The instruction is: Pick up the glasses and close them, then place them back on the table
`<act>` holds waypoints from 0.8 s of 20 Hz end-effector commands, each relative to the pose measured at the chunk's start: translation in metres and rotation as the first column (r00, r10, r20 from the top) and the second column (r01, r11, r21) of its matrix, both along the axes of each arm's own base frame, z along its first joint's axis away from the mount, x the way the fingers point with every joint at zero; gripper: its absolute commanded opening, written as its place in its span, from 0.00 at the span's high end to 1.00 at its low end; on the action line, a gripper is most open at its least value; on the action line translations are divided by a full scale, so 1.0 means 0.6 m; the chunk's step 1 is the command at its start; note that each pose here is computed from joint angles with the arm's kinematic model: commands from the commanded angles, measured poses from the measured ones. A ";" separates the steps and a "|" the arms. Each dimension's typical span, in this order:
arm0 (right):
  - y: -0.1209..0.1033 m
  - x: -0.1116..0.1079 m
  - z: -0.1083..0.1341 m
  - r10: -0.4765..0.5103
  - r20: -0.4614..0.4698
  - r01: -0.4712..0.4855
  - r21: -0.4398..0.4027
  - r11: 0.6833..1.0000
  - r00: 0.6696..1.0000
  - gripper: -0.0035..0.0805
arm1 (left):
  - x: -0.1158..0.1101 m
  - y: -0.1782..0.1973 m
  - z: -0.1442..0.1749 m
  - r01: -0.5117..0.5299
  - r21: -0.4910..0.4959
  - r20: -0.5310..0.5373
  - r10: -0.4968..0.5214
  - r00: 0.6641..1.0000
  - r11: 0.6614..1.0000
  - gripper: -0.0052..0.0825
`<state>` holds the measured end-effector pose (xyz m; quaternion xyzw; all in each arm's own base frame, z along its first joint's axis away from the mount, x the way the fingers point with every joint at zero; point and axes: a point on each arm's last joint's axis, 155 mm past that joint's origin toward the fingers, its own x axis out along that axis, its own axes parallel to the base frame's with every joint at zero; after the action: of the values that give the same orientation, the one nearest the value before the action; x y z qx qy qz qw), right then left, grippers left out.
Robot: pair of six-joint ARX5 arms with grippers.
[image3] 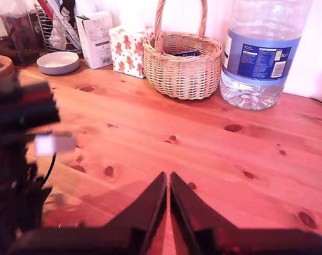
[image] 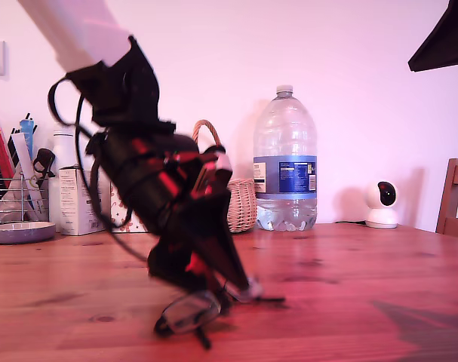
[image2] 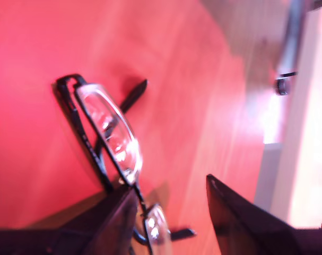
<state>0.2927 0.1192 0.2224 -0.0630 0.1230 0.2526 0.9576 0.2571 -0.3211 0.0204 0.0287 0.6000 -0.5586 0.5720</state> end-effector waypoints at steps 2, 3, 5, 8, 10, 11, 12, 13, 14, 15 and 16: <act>-0.001 0.000 -0.009 0.000 -0.008 0.000 -0.003 1.000 1.000 0.97 | 0.023 -0.002 0.002 0.001 0.038 0.057 -0.004 0.998 0.999 0.53; -0.001 0.000 -0.009 0.000 -0.008 0.000 -0.003 1.000 1.000 0.97 | 0.026 0.001 -0.001 -0.002 0.066 0.073 -0.002 0.997 0.998 0.53; 0.000 0.001 -0.006 -0.001 -0.004 0.001 0.001 1.000 1.000 0.97 | 0.029 0.005 -0.007 -0.001 0.098 0.093 -0.008 0.996 0.995 0.53; 0.000 0.001 -0.006 -0.001 -0.002 0.001 0.001 1.000 1.000 0.97 | 0.024 0.002 -0.009 0.008 0.104 0.096 -0.018 0.995 0.995 0.53; 0.000 0.002 -0.003 -0.001 0.004 0.001 0.003 1.000 1.000 0.97 | 0.015 -0.002 -0.009 0.022 0.109 0.091 -0.032 0.995 0.994 0.53; 0.000 0.002 -0.002 -0.001 0.007 0.001 0.004 1.000 1.000 0.97 | 0.013 -0.004 -0.010 0.028 0.113 0.098 -0.039 0.994 0.993 0.53; 0.000 0.002 -0.001 -0.002 0.008 0.002 0.006 1.000 1.000 0.97 | 0.014 -0.003 -0.015 0.032 0.134 0.114 -0.048 0.992 0.990 0.53; 0.000 0.002 -0.001 -0.002 0.008 0.001 0.006 1.000 1.000 0.97 | 0.017 0.002 -0.022 0.031 0.168 0.139 -0.055 0.989 0.985 0.53; 0.000 0.002 -0.001 -0.002 0.009 0.001 0.007 1.000 1.000 0.97 | 0.022 0.008 -0.028 0.028 0.203 0.161 -0.062 0.985 0.979 0.53; 0.000 0.002 0.000 -0.001 0.010 0.001 0.007 1.000 1.000 0.97 | 0.023 0.013 -0.033 0.029 0.229 0.174 -0.070 0.982 0.973 0.53; 0.000 0.003 0.000 -0.001 0.010 0.001 0.007 1.000 1.000 0.97 | 0.023 0.014 -0.035 0.031 0.243 0.185 -0.078 0.980 0.970 0.53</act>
<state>0.2938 0.1195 0.2264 -0.0616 0.1151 0.2524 0.9588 0.2740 -0.3160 0.0068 0.1605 0.5958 -0.4978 0.6095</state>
